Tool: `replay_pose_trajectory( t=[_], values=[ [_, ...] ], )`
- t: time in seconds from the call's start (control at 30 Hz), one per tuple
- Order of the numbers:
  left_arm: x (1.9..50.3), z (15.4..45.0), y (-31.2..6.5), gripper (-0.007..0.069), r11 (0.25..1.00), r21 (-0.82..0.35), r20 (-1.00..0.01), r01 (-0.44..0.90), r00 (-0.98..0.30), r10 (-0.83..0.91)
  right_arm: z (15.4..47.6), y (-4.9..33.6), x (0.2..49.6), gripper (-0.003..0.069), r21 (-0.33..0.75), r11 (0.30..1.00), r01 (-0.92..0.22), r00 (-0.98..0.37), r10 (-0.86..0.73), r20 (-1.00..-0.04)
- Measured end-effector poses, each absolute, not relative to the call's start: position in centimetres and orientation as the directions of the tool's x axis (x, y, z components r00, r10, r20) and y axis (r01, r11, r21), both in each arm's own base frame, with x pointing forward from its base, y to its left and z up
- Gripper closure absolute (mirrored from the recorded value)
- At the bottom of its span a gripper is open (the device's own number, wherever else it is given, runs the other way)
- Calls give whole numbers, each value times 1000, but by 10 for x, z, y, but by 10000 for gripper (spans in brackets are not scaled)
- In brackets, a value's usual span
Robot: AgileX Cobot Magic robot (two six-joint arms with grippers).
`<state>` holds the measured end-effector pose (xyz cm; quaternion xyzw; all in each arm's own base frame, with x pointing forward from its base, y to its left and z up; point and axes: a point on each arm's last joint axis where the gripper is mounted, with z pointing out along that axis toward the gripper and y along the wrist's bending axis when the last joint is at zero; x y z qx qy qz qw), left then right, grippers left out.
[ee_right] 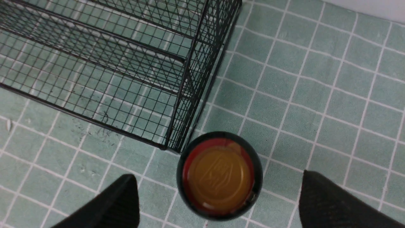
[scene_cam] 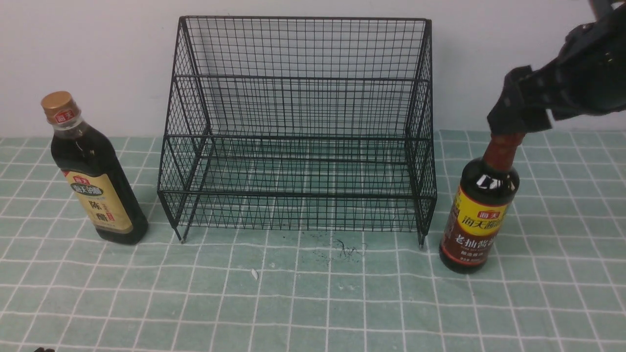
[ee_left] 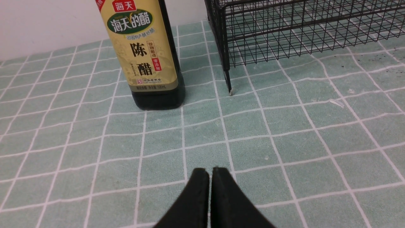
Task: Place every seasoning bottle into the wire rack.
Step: Use the right arm to grab the condiment bottle closest to it, then use the right arm to put the condiment bottle back on the shelf
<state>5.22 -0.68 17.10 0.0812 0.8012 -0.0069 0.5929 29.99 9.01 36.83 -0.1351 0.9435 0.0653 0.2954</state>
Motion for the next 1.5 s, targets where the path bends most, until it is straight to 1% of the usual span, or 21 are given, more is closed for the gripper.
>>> replay_pose_trajectory(
  t=[0.03,0.13,0.2,0.27,0.3,0.33,0.37,0.4,0.43,0.67,0.73,0.77,0.83,0.87,0.9,1.03,1.1,1.3,1.33,1.4,1.5],
  values=[
    [52,171,-7,631,987,85,-951,138,-284,122,367,90,301,32,44,955,-293,-790,-216,-574],
    [52,171,-7,631,987,85,-951,138,-284,122,349,94,316,35,38,957,-288,-815,-224,-534],
    [52,171,-7,631,987,85,-951,138,-284,122,340,95,321,67,27,958,-286,-828,-233,-511],
    [52,171,-7,631,987,85,-951,138,-284,122,334,95,325,135,25,958,-286,-837,-237,-493],
    [52,171,-7,631,987,85,-951,138,-284,122,334,96,325,144,25,958,-286,-837,-237,-493],
    [52,171,-7,631,987,85,-951,138,-284,122,332,96,326,235,25,958,-286,-840,-238,-488],
    [52,171,-7,631,987,85,-951,138,-284,122,332,96,326,291,25,958,-287,-840,-239,-487],
    [52,171,-7,631,987,85,-951,138,-284,122,332,96,326,385,25,957,-289,-840,-241,-486],
    [52,171,-7,631,987,85,-951,138,-284,122,332,96,325,392,22,956,-294,-840,-247,-483],
    [52,171,-7,631,987,85,-951,138,-284,122,340,93,314,382,10,946,-325,-843,-286,-456],
    [52,171,-7,631,987,85,-951,138,-284,122,351,90,303,382,4,944,-329,-837,-289,-465],
    [52,171,-7,631,987,85,-951,138,-284,122,364,86,293,382,-1,943,-334,-824,-292,-485],
    [52,171,-7,631,987,85,-951,138,-284,122,372,85,287,382,-4,941,-338,-816,-295,-498],
    [52,171,-7,631,987,85,-951,138,-284,122,394,82,276,382,-8,937,-350,-791,-300,-533],
    [52,171,-7,631,987,85,-951,138,-284,122,406,81,270,382,-11,933,-359,-775,-305,-554],
    [52,171,-7,631,987,85,-951,138,-284,122,445,82,259,382,-2,915,-404,-702,-312,-640],
    [52,171,-7,631,987,85,-951,138,-284,122,467,86,256,382,12,895,-446,-647,-313,-696],
    [52,171,-7,631,987,85,-951,138,-284,122,499,99,274,382,55,867,-496,-561,-271,-782],
    [52,171,-7,631,987,85,-951,138,-284,122,499,100,275,382,58,865,-498,-560,-270,-784],
    [52,171,-7,631,987,85,-951,138,-284,122,502,107,296,382,53,856,-515,-523,-264,-810],
    [52,171,-7,631,987,85,-951,138,-284,122,498,116,321,382,47,847,-529,-485,-256,-836]
  ],
)
